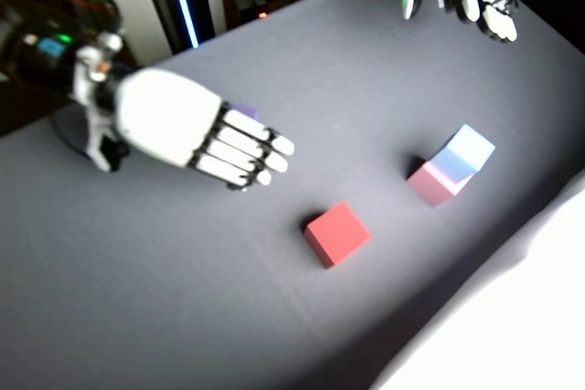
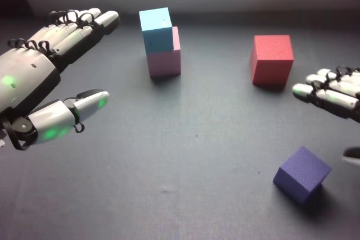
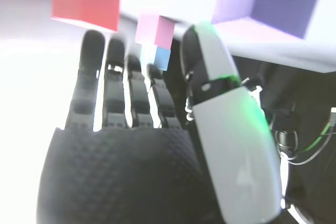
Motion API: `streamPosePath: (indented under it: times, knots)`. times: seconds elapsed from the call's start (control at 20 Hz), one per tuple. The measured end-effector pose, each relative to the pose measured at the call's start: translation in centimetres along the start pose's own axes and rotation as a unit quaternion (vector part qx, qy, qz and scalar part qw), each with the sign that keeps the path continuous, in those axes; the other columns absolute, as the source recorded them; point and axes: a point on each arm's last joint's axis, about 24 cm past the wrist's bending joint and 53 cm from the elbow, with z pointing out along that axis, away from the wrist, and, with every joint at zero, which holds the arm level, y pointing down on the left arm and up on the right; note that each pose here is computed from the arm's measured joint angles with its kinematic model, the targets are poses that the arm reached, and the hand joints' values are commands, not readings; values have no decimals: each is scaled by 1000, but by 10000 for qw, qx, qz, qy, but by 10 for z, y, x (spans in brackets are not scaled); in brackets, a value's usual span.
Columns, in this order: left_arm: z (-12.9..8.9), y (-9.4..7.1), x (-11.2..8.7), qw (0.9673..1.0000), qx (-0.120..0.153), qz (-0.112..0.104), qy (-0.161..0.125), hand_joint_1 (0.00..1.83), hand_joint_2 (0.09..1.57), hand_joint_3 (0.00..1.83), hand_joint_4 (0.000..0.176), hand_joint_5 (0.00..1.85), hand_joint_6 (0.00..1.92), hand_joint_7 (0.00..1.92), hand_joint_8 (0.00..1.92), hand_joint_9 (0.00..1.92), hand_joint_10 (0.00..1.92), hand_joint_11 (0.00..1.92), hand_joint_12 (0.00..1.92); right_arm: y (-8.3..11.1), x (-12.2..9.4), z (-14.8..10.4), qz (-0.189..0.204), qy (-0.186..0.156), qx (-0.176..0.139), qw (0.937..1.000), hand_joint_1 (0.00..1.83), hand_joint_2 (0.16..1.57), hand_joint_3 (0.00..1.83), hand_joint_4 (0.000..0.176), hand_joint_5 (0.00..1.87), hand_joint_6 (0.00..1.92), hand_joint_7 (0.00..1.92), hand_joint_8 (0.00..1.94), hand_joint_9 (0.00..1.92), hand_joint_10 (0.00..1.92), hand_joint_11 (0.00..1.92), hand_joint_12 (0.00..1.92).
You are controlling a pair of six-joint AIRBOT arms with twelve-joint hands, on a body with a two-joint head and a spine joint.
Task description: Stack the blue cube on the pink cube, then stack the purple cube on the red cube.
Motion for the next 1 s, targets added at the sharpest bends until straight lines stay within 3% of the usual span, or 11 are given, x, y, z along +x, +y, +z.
streamPosePath:
  times: [0.05, 0.1, 0.15, 0.5, 0.6, 0.7, 0.8, 0.85, 0.9, 0.95, 1.0]
  knots:
    - [0, 0, -1, 10000, 3, 1, -20, 653, 1376, 0, 143, 0, 0, 0, 0, 0, 0, 0, 0, 2, 2, -4, -45, 30, -28, 10000, 1010, 1119, 6, 54, 0, 0, 0, 0, 0, 0, 0, 163]
    - [0, 0, -2, 10000, -9, -5, -37, 673, 1371, 0, 147, 0, 0, 0, 0, 0, 0, 0, 0, 4, 5, -7, -76, 58, -71, 9999, 1020, 1108, 2, 53, 0, 0, 0, 0, 0, 0, 0, 32]
    - [-1, 1, -3, 10000, -18, -7, -46, 679, 1371, 0, 148, 0, 0, 0, 0, 0, 0, 0, 0, 8, 7, -8, -76, 65, -118, 9999, 1040, 1102, 0, 61, 0, 0, 0, 0, 0, 0, 0, 6]
    - [-1, 1, -3, 10000, -25, -10, -53, 677, 1374, 0, 136, 0, 0, 0, 0, 0, 0, 0, 0, 19, 30, -2, 89, 326, -402, 9986, 1135, 1096, 0, 13, 0, 0, 0, 0, 0, 0, 36, 17]
    - [-1, 1, -3, 10000, -27, -12, -58, 635, 1377, 0, 133, 0, 0, 0, 0, 0, 0, 0, 0, 21, 37, 1, 136, 395, -446, 9981, 1152, 1100, 0, 30, 0, 0, 0, 0, 0, 0, 9, 15]
    - [-1, 1, -3, 10000, -27, -18, -59, 610, 1375, 0, 132, 0, 0, 0, 0, 0, 0, 0, 0, 21, 45, 6, 212, 478, -440, 9977, 1201, 1081, 0, 18, 0, 0, 0, 0, 0, 0, 0, 0]
    - [-1, 1, -3, 10000, -27, -19, -66, 605, 1383, 2, 134, 0, 0, 0, 0, 0, 0, 0, 0, 19, 52, 13, 241, 561, -418, 9973, 1220, 1076, 0, 57, 0, 0, 0, 0, 0, 0, 0, 0]
    - [-1, 1, -3, 10000, -24, -19, -68, 588, 1381, 1, 137, 0, 0, 0, 0, 0, 0, 0, 0, 19, 55, 16, 230, 607, -411, 9970, 1200, 1089, 0, 60, 0, 0, 0, 0, 0, 0, 0, 0]
    - [-1, 1, -3, 10000, -26, -18, -69, 563, 1383, 2, 131, 0, 0, 0, 0, 0, 0, 0, 0, 19, 57, 19, 239, 622, -411, 9969, 1193, 1137, 0, 0, 76, 2, 93, 2, 52, 40, 0, 339]
    - [-1, 1, -3, 10000, -18, -18, -67, 558, 1384, 3, 121, 0, 0, 0, 0, 0, 0, 0, 0, 19, 60, 24, 249, 660, -406, 9967, 1251, 1189, 0, 0, 463, 182, 524, 164, 281, 505, 0, 1218]
    - [-1, 1, -3, 10000, -18, -21, -70, 544, 1383, 2, 122, 0, 0, 0, 0, 0, 0, 0, 0, 19, 61, 29, 260, 664, -413, 9966, 1310, 1228, 0, 0, 591, 1199, 759, 1001, 616, 1317, 266, 1578]
